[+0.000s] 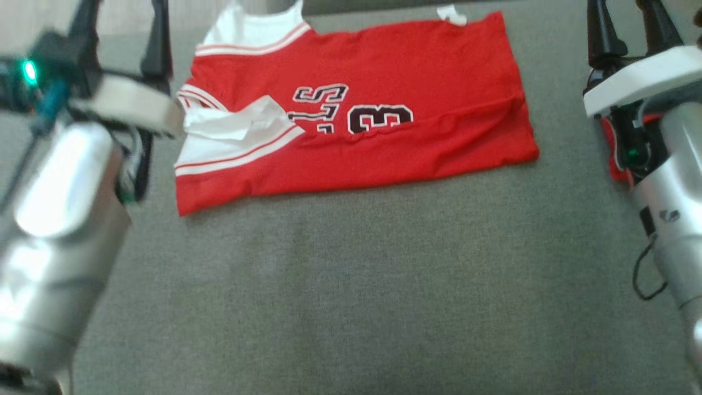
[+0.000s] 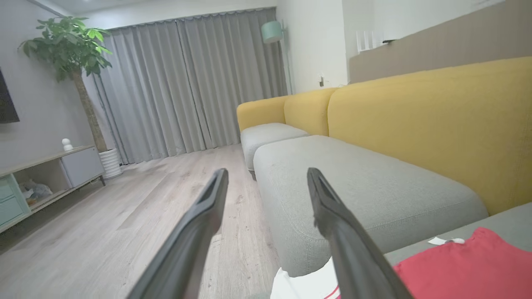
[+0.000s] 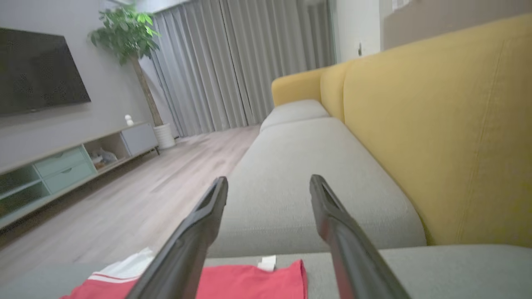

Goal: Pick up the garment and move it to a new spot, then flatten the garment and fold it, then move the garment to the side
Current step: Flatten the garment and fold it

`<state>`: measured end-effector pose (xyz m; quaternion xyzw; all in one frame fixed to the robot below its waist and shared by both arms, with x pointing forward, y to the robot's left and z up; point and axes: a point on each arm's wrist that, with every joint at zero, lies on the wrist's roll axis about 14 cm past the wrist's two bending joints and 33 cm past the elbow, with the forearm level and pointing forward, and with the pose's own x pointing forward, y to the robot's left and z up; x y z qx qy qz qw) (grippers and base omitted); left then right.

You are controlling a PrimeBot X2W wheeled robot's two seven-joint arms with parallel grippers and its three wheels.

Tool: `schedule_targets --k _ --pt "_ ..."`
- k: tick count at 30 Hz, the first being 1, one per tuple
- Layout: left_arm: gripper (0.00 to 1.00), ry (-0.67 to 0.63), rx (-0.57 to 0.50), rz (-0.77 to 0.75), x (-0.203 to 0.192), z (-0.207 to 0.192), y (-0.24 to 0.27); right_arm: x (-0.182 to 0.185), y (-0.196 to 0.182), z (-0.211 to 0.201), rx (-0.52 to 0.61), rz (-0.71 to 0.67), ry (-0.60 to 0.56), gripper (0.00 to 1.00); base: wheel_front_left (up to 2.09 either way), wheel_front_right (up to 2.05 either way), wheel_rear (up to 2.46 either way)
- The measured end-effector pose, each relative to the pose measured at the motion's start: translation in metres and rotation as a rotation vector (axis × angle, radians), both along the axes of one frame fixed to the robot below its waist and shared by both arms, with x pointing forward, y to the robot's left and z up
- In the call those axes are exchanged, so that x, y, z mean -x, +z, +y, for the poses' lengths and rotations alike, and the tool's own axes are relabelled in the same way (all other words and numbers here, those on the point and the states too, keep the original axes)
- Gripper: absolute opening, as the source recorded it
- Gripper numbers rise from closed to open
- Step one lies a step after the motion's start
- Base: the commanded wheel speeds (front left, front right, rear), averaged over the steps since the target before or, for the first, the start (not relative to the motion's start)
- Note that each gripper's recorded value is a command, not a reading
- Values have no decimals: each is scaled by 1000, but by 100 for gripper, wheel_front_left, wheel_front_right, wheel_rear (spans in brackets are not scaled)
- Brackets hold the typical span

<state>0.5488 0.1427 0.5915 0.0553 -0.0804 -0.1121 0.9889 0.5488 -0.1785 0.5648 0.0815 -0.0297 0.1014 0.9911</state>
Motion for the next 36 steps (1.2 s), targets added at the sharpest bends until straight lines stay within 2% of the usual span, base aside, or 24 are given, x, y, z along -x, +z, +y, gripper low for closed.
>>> schedule_targets --k 3,7,10,14,17,27,36 --pt "100 27 53 -1 23 0 -5 14 9 3 -50 -50 -21 100 0 0 0" --pt "100 56 140 14 57 -2 -18 44 -3 9 -107 -66 -61 100 0 0 0" --pt "100 97 168 82 81 5 -48 72 -28 14 -128 -32 -95 100 0 0 0" --pt "100 150 175 154 108 15 -81 110 -71 5 -88 54 -142 100 0 0 0" --pt "100 137 200 190 122 4 -96 132 -92 3 -101 108 -152 100 0 0 0" --pt "100 132 206 196 118 1 -105 129 -90 10 -115 95 -132 100 0 0 0" --pt "100 122 122 408 97 0 -166 116 -90 6 -130 84 -142 100 0 0 0"
